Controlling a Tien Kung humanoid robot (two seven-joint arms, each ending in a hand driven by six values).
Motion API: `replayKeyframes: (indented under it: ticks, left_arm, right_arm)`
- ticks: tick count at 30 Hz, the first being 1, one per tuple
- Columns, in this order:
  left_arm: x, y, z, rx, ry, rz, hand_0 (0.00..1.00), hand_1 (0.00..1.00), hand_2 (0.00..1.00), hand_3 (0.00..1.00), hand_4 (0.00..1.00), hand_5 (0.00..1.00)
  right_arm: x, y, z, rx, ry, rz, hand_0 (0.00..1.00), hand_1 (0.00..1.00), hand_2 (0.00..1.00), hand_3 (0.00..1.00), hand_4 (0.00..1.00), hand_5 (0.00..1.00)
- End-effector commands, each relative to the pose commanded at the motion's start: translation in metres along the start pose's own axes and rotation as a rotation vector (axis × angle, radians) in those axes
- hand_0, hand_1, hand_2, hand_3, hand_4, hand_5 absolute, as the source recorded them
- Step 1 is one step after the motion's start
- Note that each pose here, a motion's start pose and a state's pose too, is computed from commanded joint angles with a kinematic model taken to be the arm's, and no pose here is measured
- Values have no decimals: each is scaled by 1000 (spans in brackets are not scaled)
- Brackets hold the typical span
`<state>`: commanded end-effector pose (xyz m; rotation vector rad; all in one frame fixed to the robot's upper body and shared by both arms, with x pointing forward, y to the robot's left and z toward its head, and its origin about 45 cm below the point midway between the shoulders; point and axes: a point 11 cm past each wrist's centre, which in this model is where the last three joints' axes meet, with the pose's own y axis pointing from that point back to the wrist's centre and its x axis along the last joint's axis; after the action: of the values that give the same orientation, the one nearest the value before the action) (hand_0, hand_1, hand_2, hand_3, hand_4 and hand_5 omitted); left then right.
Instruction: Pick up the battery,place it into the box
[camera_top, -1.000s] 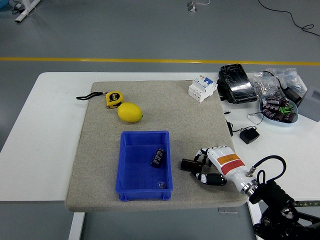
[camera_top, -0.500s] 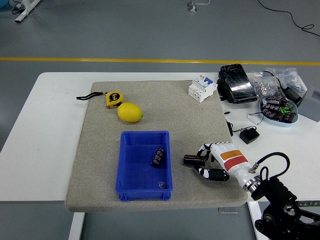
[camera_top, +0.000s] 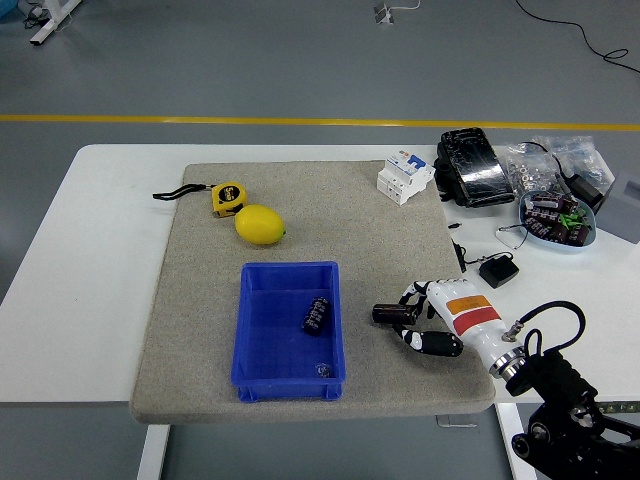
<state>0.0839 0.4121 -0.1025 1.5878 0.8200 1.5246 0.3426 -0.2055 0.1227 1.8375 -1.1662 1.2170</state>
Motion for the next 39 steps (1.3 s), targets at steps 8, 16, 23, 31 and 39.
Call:
replayKeyframes:
  ticks: [8, 16, 23, 31, 39]
  left_arm:
    - [0, 0, -1, 3, -1, -1, 576, 552, 593, 574, 633, 575]
    - [0, 0, -4, 9, -2, 0, 576, 552, 592, 574, 633, 575]
    - [2, -1, -8, 16, -6, 4, 576, 554, 593, 574, 634, 575]
    - [5, -2, -9, 18, -10, 11, 574, 553, 589, 574, 634, 575]
    - [7, -2, -5, 9, -7, 16, 572, 548, 589, 573, 634, 574]
  right_arm:
    - [11, -3, 1, -3, 0, 28, 236, 316, 406, 490, 689, 305]
    - [23, -7, 1, -2, 1, 58, 236, 317, 406, 489, 687, 303]
    - [42, -18, -18, 41, -13, 116, 236, 317, 406, 490, 688, 302]
    - [65, -37, -76, 188, -50, 172, 238, 317, 407, 491, 691, 301]
    - [62, -44, -124, 318, -43, 137, 238, 322, 408, 494, 694, 298]
